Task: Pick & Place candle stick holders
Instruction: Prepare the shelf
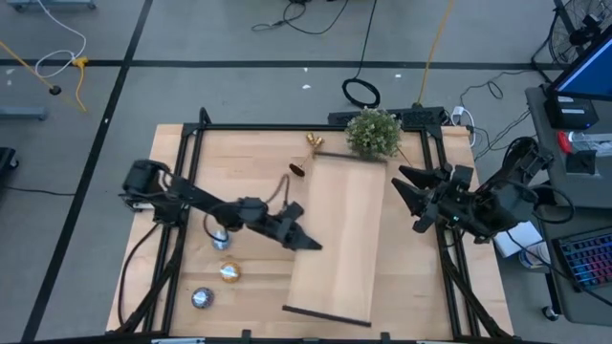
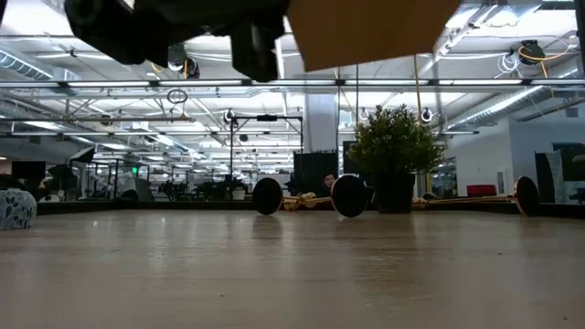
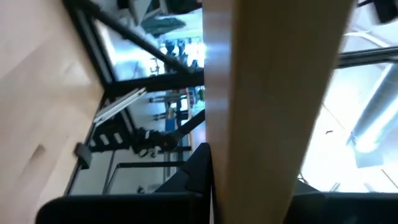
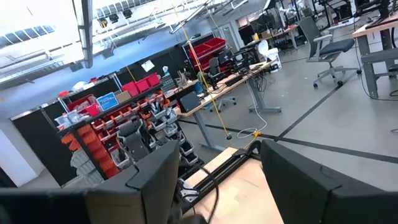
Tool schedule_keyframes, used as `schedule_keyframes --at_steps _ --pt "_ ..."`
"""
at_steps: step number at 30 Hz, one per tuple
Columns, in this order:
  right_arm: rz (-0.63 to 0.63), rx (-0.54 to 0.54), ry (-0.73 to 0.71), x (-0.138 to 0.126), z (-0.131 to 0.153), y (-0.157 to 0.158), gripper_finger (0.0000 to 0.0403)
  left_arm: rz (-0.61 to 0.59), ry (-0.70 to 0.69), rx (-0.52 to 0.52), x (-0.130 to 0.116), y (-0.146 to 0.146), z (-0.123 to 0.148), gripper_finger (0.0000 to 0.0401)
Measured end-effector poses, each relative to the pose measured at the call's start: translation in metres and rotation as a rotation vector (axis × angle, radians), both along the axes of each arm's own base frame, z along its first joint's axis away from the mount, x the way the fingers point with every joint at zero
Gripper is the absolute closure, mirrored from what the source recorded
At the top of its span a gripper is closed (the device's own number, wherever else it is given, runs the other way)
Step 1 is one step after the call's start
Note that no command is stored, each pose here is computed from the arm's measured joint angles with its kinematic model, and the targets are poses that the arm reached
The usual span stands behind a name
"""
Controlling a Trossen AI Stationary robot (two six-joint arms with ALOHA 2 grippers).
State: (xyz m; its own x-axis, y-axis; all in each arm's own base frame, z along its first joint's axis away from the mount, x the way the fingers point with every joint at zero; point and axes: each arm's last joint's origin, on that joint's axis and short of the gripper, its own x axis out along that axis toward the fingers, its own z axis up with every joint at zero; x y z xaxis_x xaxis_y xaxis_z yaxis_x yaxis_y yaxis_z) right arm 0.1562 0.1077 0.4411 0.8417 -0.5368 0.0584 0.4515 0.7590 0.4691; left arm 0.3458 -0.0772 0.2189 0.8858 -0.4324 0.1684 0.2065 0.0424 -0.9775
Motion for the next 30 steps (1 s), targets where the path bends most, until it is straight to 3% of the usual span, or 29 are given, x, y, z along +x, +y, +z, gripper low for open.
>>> schedule_keyframes --at_steps 5,13,24,30 --pt "0.005 0.005 -0.004 0.0 0.0 0.0 0.0179 0.028 0.04 -0.014 0.012 -0.002 -0.015 0.0352" --pt "0.005 0.006 -0.005 0.0 0.0 0.0 0.0179 0.205 0.104 -0.033 0.018 0.007 -0.029 0.0352" --pt "0.005 0.005 -0.004 0.0 0.0 0.0 0.0179 0.11 0.073 -0.002 0.017 0.002 -0.026 0.0352" --pt "0.006 0.004 -0.003 0.0 0.0 0.0 0.0179 0.132 0.079 0.014 0.017 0.001 -0.027 0.0352"
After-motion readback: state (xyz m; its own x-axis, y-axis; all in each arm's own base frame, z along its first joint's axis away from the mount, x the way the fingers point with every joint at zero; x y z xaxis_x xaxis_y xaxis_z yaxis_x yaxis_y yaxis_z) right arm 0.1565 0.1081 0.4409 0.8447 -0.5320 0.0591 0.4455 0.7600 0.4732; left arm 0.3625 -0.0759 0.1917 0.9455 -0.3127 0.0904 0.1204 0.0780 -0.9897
